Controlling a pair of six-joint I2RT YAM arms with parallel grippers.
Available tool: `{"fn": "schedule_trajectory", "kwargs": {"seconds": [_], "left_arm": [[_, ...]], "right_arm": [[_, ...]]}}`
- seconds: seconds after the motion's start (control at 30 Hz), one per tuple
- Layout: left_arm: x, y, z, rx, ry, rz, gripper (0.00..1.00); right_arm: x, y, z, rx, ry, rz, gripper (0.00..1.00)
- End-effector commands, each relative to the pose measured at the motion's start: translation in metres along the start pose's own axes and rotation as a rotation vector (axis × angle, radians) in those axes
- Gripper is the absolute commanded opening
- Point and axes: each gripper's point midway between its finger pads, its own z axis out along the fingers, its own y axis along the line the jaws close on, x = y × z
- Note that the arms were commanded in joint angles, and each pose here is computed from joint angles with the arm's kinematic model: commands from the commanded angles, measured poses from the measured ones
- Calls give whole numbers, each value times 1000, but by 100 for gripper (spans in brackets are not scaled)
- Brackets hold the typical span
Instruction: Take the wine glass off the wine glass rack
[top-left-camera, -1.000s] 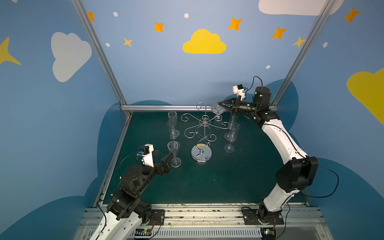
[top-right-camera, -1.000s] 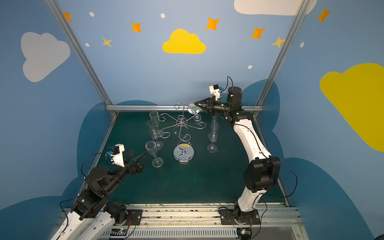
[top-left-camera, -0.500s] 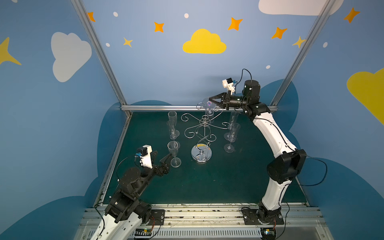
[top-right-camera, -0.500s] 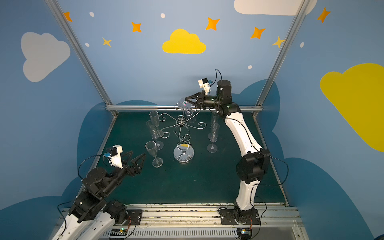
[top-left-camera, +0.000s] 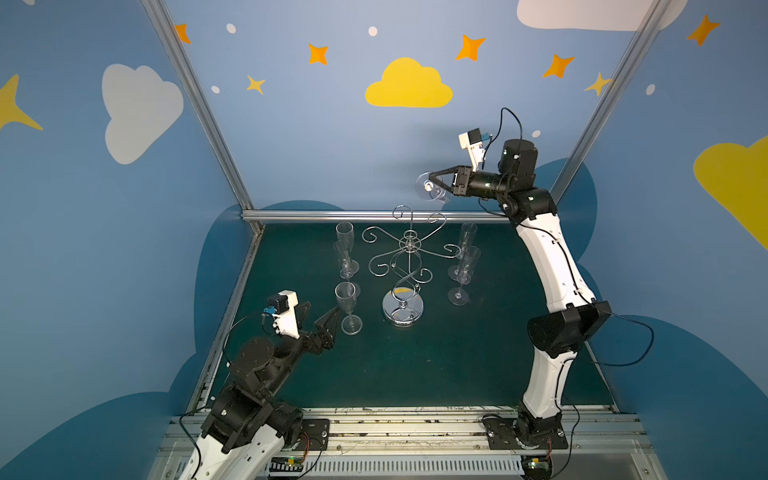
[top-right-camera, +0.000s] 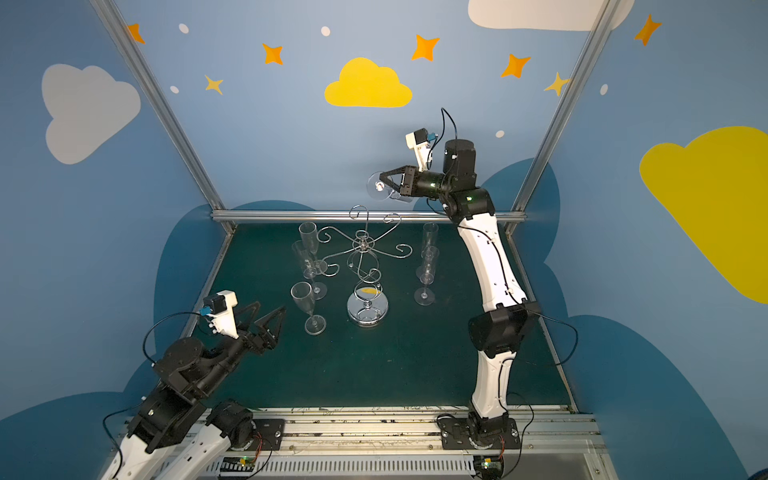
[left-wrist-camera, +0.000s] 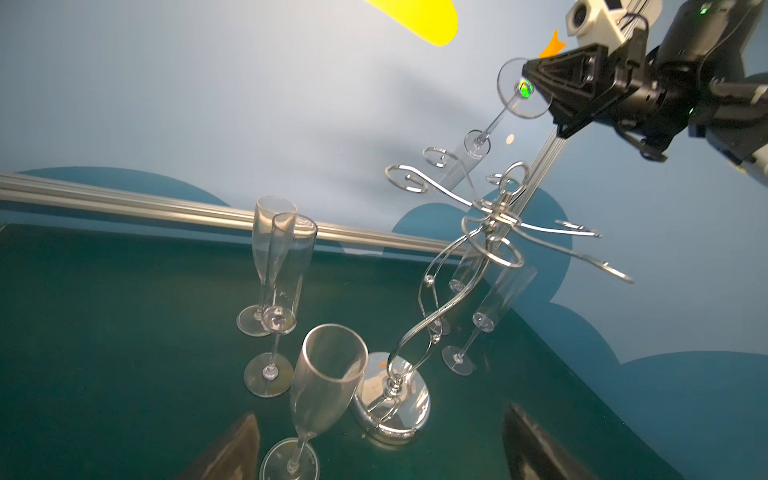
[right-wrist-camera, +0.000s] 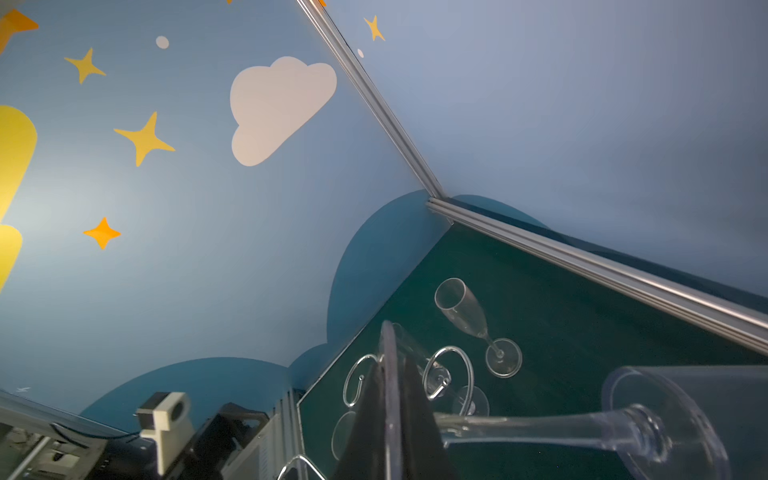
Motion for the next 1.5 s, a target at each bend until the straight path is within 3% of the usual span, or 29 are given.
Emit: {"fn": "schedule_trajectory", "kwargs": {"seconds": [0.0,0.17,0.37,0.53,0.8,1.1,1.47], "left_arm": [[-22,-17,-5,58,-20,-28,90],[-44,-48,-1,173,13,-44,90],[-70,-97,7,375,72,-65,90],[-91,-136,13,555,120,-73,90],[-105,-176,20,775,181,-112,87],[-74,-197,36,872,305,-141,77],[-56,-206,36,901,349,-143,42]], "right_arm": [[-22,44,-29,67,-74,-321,0],[-20,93,-59,148,-148,-624,0],[12,153,-91,219,-222,-1024,0],[63,192,-105,171,-250,-1287,0],[159,210,-93,122,-118,-1602,0],[213,226,-59,167,-94,-1827,0],[222,234,-47,215,-108,-1875,0]]}}
